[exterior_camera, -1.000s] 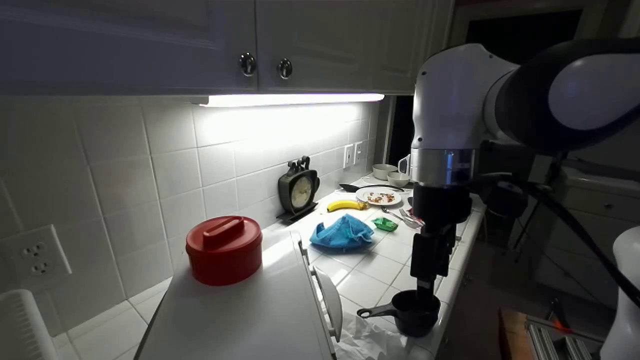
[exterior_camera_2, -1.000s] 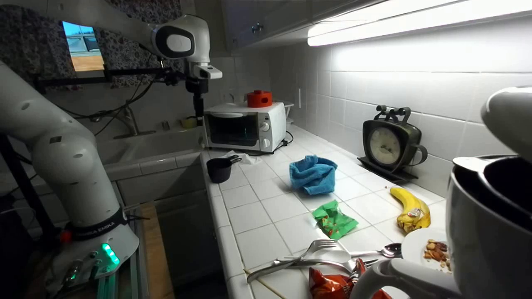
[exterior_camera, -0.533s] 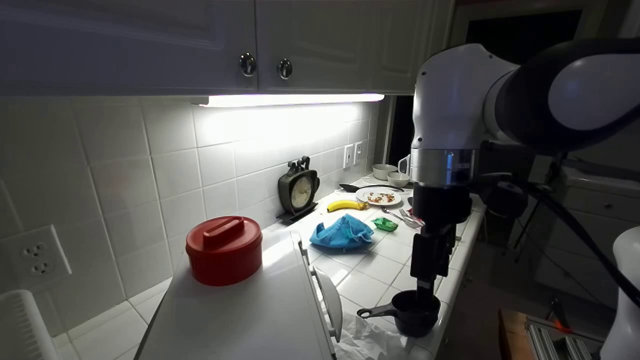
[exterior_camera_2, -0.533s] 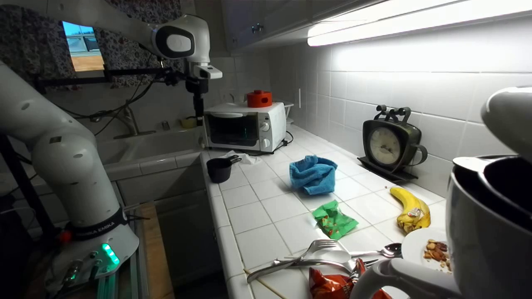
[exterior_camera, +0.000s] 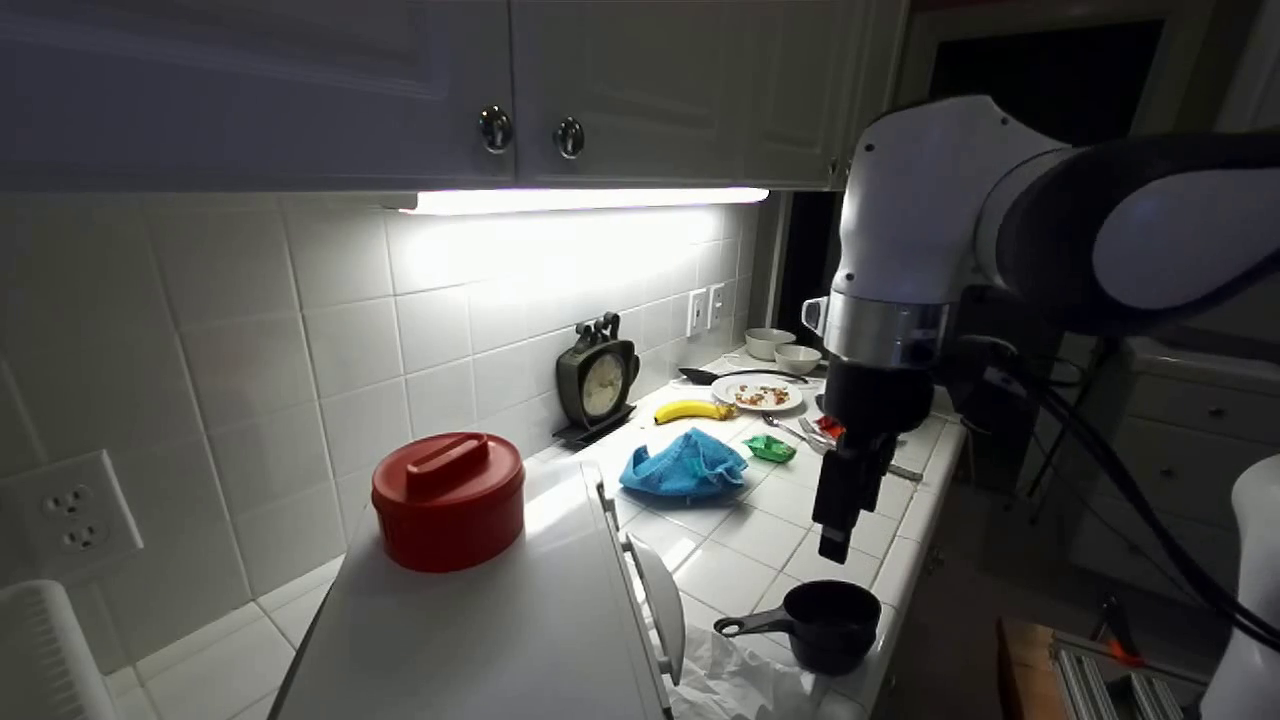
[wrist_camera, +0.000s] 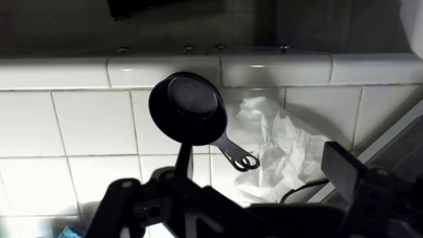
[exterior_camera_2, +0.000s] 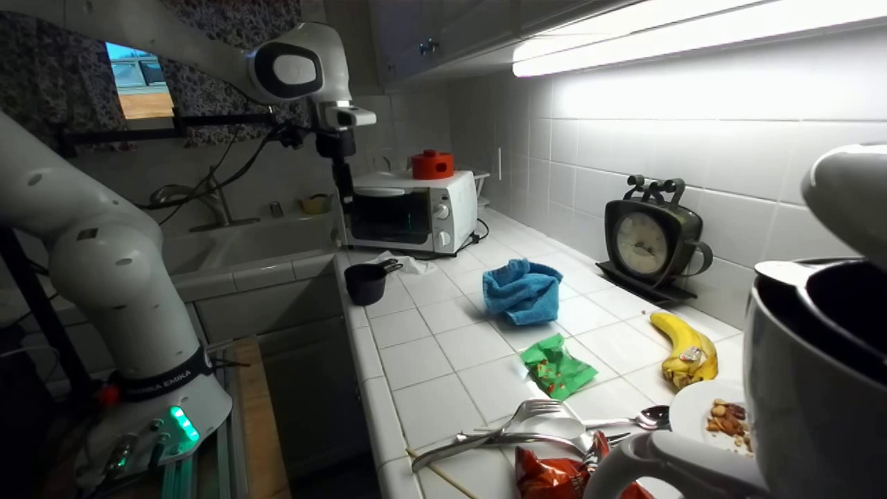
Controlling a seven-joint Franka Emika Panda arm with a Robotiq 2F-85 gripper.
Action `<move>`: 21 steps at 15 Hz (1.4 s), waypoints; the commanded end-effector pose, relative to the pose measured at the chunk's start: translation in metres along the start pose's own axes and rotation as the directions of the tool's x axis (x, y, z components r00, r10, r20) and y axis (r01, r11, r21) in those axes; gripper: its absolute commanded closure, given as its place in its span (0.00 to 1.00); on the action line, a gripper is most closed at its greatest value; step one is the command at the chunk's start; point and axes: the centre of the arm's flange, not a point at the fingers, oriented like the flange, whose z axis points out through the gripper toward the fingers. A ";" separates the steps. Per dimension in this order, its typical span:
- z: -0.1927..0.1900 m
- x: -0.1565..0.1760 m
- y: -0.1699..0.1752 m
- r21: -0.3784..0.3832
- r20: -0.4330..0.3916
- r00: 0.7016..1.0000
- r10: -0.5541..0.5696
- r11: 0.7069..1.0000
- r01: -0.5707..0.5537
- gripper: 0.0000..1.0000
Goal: Remove the black pot from the other black pot and put it on the countertop
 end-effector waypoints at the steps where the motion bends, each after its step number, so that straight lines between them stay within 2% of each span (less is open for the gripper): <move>1: 0.027 -0.021 0.018 0.033 -0.133 0.991 -0.024 0.999 0.028 0.00; 3: 0.044 -0.023 0.019 0.097 -0.184 0.983 -0.024 0.994 0.042 0.00; 8: 0.079 -0.027 0.029 0.156 -0.257 0.963 -0.078 0.980 0.121 0.00; 12: 0.087 -0.018 0.029 0.183 -0.211 0.971 -0.112 0.971 0.152 0.00; 13: 0.091 -0.017 0.029 0.180 -0.168 0.979 -0.115 0.973 0.145 0.00; 19: 0.116 -0.020 0.031 0.142 -0.045 0.981 -0.187 0.971 0.192 0.00; 20: 0.119 -0.020 0.030 0.136 -0.027 0.980 -0.196 0.971 0.198 0.03; 21: 0.123 -0.020 0.030 0.133 -0.013 0.979 -0.205 0.970 0.205 0.26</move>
